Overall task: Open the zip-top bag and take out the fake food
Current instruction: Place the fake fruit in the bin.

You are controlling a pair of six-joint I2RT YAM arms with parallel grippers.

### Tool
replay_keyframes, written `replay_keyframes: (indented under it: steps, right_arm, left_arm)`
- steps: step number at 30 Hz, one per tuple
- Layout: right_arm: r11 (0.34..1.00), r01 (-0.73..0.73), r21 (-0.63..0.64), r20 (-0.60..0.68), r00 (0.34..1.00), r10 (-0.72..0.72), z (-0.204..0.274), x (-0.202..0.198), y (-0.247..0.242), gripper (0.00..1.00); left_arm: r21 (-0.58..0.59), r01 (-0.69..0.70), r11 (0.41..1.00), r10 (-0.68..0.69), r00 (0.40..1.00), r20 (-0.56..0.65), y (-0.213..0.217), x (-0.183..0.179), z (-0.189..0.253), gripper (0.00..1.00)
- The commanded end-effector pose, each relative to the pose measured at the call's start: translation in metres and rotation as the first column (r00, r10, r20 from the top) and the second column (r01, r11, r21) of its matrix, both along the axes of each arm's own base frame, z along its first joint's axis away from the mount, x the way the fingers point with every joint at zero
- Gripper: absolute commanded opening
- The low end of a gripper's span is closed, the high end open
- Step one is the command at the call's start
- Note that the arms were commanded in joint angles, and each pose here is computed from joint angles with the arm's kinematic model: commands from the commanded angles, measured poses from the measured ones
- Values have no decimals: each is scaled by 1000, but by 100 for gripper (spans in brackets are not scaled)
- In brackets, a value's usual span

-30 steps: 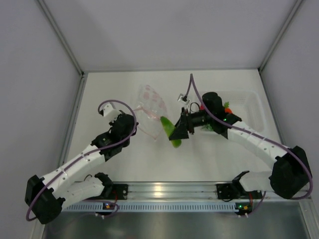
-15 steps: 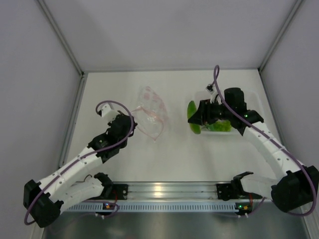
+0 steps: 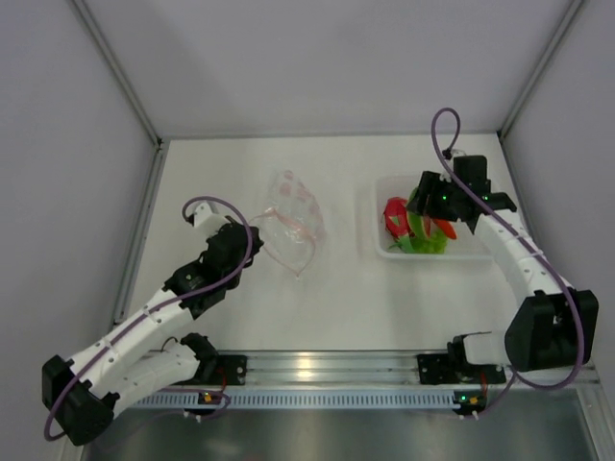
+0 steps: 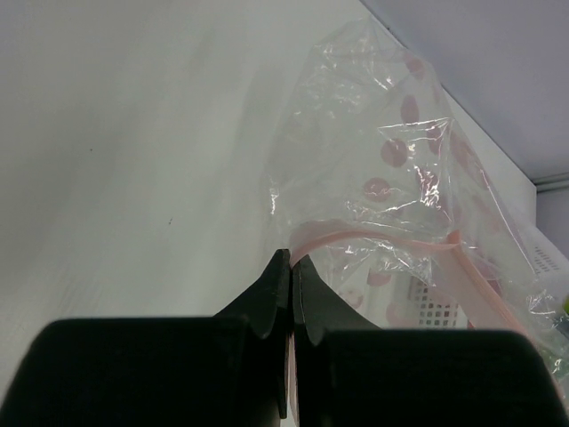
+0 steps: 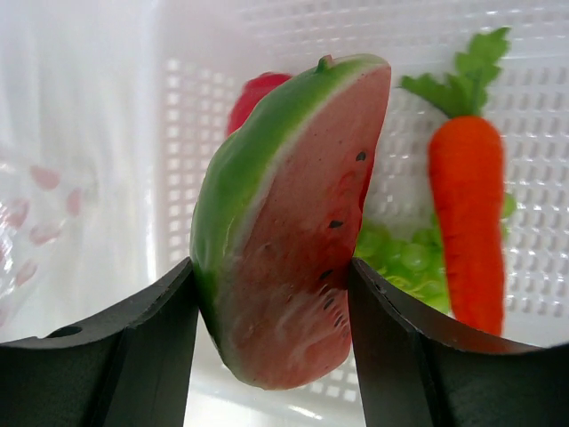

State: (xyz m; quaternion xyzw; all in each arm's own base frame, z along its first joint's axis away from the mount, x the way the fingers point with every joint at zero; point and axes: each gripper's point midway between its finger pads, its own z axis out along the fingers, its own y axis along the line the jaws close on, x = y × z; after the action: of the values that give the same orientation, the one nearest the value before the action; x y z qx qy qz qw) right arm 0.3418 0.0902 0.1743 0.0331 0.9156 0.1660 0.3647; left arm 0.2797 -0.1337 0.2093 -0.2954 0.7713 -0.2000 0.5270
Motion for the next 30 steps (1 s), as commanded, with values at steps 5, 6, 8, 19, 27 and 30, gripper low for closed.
replay_keyframes:
  steps: [5, 6, 8, 19, 27, 30]
  right_arm:
    - [945, 295, -139, 39, 955, -293, -3, 44, -64, 24]
    - [939, 307, -154, 29, 951, -306, -8, 46, -68, 25]
    - [920, 346, -182, 46, 938, -344, -6, 51, -77, 31]
    - [920, 348, -178, 58, 937, -343, 14, 54, -76, 99]
    - [950, 291, -111, 175, 947, -269, 61, 19, -60, 99]
    - [960, 262, -102, 195, 951, -239, 67, 2, -55, 99]
  left_arm:
    - [18, 45, 999, -46, 999, 17, -2, -3, 5, 0]
    - [23, 47, 999, -47, 999, 17, -1, -4, 5, 0]
    - [27, 53, 998, -54, 998, 22, 0, -5, 8, 0]
    - [138, 34, 990, -36, 999, 11, 8, 6, 11, 0]
    - [262, -76, 962, 80, 997, -6, 36, 27, 18, 0]
    - [339, -96, 936, 111, 993, -25, 44, 34, 16, 0]
